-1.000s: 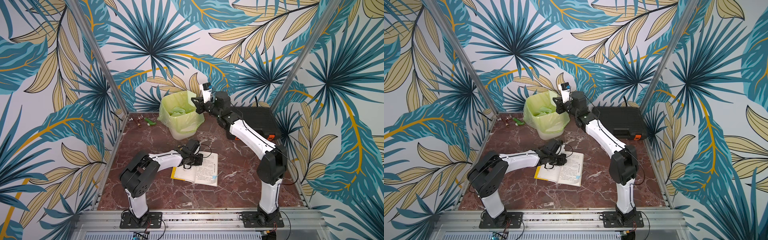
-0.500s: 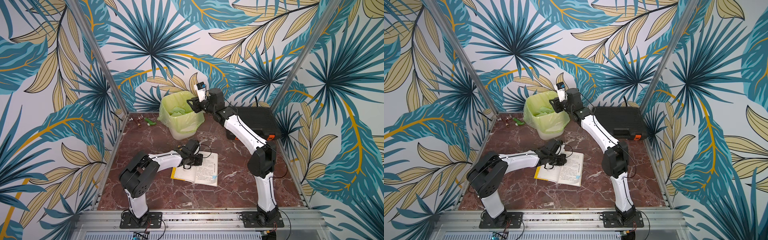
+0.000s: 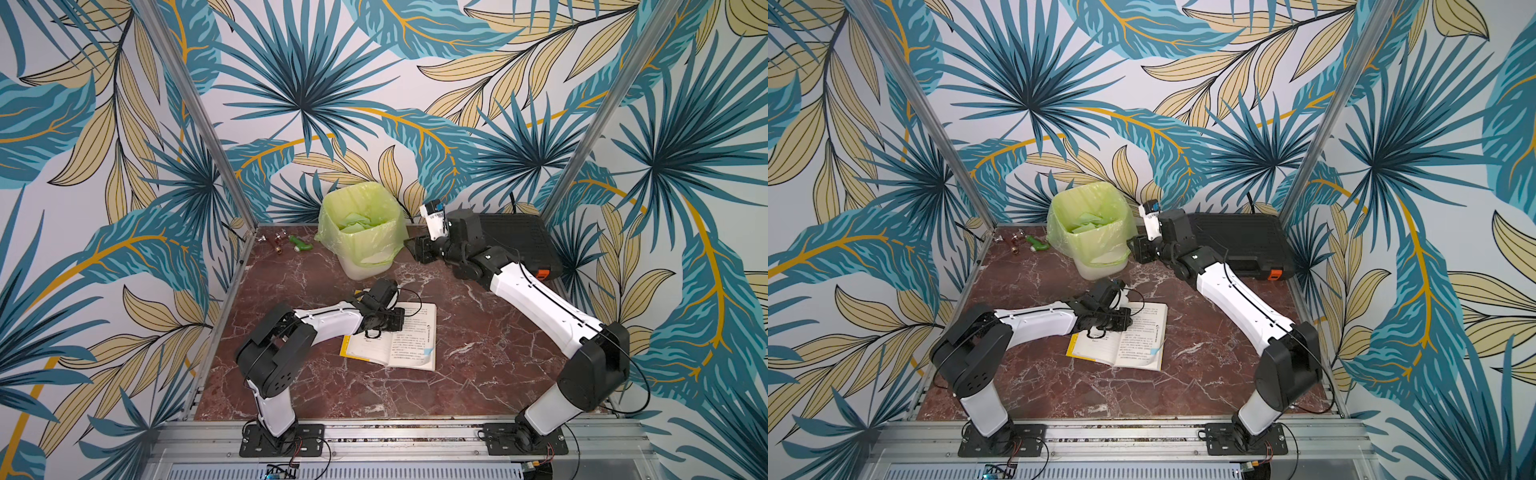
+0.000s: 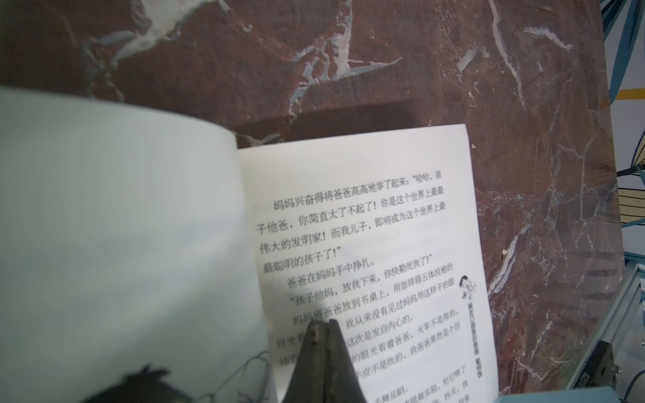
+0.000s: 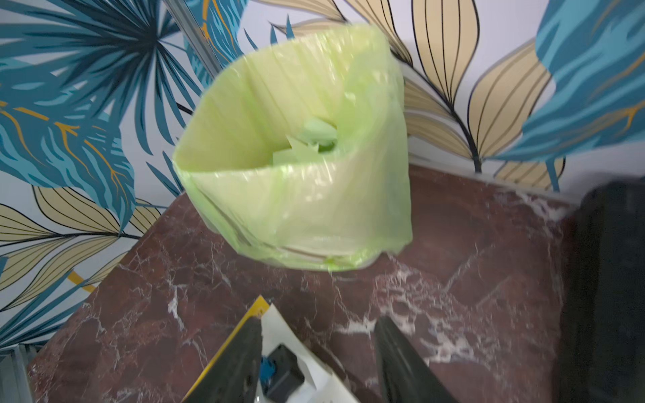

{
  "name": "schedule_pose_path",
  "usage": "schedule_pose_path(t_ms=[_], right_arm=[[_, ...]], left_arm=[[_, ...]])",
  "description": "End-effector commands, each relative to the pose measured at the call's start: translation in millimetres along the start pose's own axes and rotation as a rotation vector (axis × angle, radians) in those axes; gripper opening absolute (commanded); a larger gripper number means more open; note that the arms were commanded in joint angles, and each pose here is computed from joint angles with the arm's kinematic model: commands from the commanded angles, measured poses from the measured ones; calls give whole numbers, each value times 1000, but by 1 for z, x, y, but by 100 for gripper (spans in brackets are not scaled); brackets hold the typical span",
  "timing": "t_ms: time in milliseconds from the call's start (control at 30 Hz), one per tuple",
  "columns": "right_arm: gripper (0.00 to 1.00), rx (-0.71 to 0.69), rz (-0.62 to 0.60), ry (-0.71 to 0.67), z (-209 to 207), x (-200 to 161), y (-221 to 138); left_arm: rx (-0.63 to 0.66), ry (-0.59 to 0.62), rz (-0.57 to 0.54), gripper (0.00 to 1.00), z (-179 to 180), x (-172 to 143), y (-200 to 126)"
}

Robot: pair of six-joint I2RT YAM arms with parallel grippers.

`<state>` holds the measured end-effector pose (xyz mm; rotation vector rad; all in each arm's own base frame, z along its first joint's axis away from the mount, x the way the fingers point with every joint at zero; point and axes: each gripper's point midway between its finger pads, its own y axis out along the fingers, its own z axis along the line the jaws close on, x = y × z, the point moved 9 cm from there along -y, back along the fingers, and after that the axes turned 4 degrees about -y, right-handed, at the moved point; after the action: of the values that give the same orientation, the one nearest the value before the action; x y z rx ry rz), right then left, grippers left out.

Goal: Peel off the used sticky note
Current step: Place the note in the trash bin, then tear off the note from the book.

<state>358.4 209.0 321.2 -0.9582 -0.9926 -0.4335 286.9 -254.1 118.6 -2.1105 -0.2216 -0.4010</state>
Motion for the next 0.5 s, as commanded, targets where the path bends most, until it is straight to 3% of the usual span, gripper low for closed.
schedule_pose_path(t_ms=[0,167,467], right_arm=[[55,-62,134,111,-12,-53,-7],[55,-115,260,203,-20,-114,-30],[56,-277,483,419,-30,-188,-71]], left_arm=[[6,13,-3,3,3,-1,-3],[-4,16,-7,3,2,1,-3],[-6,-1,7,3,3,0,4]])
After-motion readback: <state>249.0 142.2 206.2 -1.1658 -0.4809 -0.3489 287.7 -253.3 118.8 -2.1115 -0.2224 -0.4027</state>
